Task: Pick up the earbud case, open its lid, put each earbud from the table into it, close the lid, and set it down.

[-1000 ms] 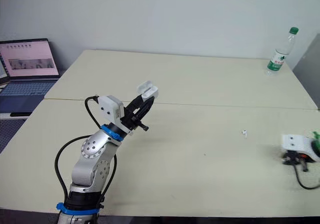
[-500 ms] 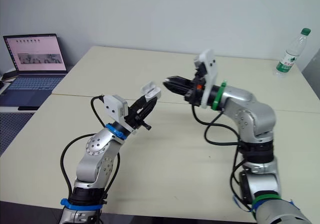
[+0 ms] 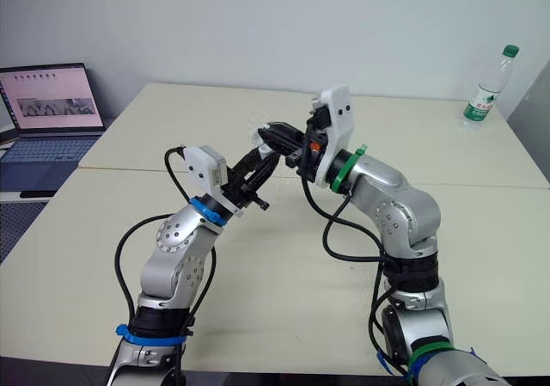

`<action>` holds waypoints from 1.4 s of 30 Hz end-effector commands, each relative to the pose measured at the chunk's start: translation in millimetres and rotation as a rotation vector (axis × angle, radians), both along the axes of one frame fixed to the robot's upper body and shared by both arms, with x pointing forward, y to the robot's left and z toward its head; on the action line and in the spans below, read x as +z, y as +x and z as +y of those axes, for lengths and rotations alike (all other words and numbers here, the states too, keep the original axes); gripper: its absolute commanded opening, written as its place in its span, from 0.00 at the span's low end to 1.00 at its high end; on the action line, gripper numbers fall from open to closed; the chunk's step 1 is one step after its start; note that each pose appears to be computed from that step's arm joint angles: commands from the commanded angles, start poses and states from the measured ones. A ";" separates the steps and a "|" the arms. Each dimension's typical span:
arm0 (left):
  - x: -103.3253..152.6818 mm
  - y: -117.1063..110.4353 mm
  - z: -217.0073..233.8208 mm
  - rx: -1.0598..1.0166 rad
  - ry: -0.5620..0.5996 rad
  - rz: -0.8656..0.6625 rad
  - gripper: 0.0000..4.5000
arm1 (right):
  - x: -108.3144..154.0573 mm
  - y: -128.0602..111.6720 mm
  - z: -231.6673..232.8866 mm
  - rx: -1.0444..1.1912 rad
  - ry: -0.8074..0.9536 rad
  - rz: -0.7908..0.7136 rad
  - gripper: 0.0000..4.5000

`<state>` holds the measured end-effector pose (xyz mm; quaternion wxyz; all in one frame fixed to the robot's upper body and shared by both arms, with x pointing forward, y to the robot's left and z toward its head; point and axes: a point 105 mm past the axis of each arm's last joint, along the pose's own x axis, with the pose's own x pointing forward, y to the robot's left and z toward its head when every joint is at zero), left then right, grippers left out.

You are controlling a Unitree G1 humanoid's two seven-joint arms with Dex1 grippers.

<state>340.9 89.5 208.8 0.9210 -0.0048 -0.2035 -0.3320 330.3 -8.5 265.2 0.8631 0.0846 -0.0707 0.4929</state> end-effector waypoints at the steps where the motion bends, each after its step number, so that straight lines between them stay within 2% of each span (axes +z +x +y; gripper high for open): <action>1: 14.3 -5.1 -4.9 -0.028 -0.018 -0.053 0.17 | 12.0 -4.5 0.8 -0.002 0.033 -0.053 0.09; 34: 19.0 -8.0 -5.7 -0.029 -0.007 -0.069 0.17 | -11.7 6.1 6.2 -0.050 -0.036 -0.046 0.09; 40: 19.7 -8.4 -6.6 -0.034 -0.006 -0.066 0.17 | -12.1 5.9 5.6 -0.061 -0.034 -0.055 0.55; 42: 19.6 -8.5 -6.9 -0.036 -0.005 -0.065 0.17 | -10.7 6.0 4.7 -0.065 -0.030 -0.064 0.55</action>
